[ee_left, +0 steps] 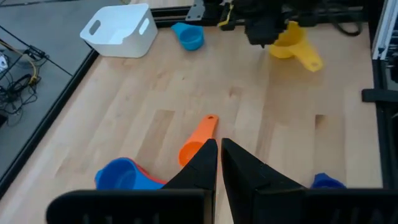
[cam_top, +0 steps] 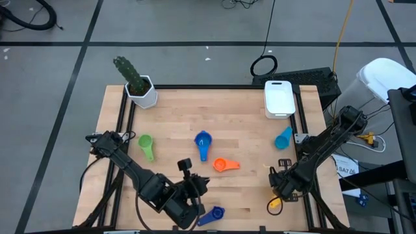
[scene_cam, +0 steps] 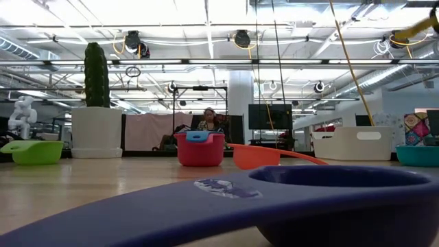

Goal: Nest measuring cups in basket
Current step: Stack the yellow measuring cup on top of the blue measuring cup

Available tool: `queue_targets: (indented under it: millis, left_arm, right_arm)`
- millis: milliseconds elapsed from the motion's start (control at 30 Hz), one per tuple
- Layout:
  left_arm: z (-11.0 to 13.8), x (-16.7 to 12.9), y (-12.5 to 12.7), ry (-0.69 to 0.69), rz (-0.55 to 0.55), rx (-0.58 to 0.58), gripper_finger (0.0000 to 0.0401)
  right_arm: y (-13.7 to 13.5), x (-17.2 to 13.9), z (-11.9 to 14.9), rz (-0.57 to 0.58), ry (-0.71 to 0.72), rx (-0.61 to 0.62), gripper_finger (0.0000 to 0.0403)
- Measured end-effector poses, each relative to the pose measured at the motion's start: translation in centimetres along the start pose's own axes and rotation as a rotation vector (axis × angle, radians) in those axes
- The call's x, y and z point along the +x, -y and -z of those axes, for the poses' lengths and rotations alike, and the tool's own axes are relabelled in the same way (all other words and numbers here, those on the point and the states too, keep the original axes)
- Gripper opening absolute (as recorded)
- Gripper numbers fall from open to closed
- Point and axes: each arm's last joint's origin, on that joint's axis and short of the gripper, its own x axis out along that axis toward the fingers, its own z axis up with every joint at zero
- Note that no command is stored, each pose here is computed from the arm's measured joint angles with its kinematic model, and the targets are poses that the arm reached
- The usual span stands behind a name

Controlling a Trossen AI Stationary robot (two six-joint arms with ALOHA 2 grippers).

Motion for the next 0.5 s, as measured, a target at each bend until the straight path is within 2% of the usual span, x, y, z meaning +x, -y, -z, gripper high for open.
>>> queue_targets:
  millis: [67, 267, 500]
  left_arm:
    - [0.1, -0.2, 0.2, 0.003, 0.002, -0.011, 0.0026]
    - [0.5, -0.9, 0.7, 0.016, 0.011, -0.034, 0.0026]
    - [0.6, -1.4, 1.3, 0.030, 0.032, -0.054, 0.0026]
  right_arm:
    - [0.2, 0.6, 0.5, 0.006, -0.010, -0.025, 0.0012]
    - [0.8, 0.1, 0.9, 0.092, -0.034, -0.097, 0.0002]
    - [0.7, -4.1, -2.3, 0.227, 0.136, -0.276, 0.0001]
